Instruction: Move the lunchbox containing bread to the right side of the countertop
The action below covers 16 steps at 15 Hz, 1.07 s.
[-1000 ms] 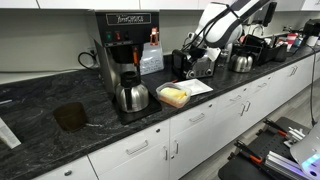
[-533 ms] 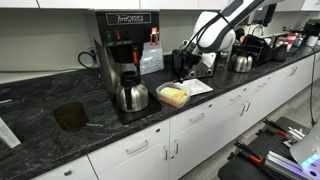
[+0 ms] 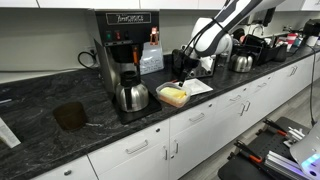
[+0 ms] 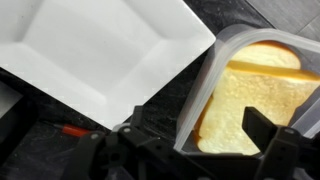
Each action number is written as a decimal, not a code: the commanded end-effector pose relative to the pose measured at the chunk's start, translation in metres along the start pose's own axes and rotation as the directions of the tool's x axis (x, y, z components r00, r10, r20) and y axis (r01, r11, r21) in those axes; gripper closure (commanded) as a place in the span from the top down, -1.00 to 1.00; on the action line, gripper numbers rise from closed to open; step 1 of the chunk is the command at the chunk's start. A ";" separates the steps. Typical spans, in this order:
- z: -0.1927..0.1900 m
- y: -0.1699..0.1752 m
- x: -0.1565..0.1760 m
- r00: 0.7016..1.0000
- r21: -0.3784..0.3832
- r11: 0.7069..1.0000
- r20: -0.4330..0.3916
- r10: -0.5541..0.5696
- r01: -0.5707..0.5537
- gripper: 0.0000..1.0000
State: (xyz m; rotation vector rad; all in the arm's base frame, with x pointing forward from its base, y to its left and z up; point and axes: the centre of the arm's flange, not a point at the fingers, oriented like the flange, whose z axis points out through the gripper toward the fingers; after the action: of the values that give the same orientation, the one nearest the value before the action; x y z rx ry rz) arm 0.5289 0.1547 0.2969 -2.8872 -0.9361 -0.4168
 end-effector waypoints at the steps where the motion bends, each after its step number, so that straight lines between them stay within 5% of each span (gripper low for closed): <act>1: 0.012 0.009 0.009 1.000 -0.013 1.000 -0.005 -0.019 0.019 1.00; 7: 0.026 0.026 0.011 1.000 -0.075 0.997 0.004 -0.020 0.020 0.98; 11: 0.031 0.028 0.011 1.000 -0.055 0.998 -0.004 -0.003 0.003 0.53; 14: 0.033 0.027 0.011 1.000 -0.047 0.999 -0.004 -0.002 0.002 0.56; 16: 0.034 0.028 0.010 1.000 -0.048 0.999 -0.009 -0.001 0.000 0.07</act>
State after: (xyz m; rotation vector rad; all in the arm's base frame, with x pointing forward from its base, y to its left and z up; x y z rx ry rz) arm 0.5558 0.1460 0.2677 -2.9376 -0.9562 -0.4234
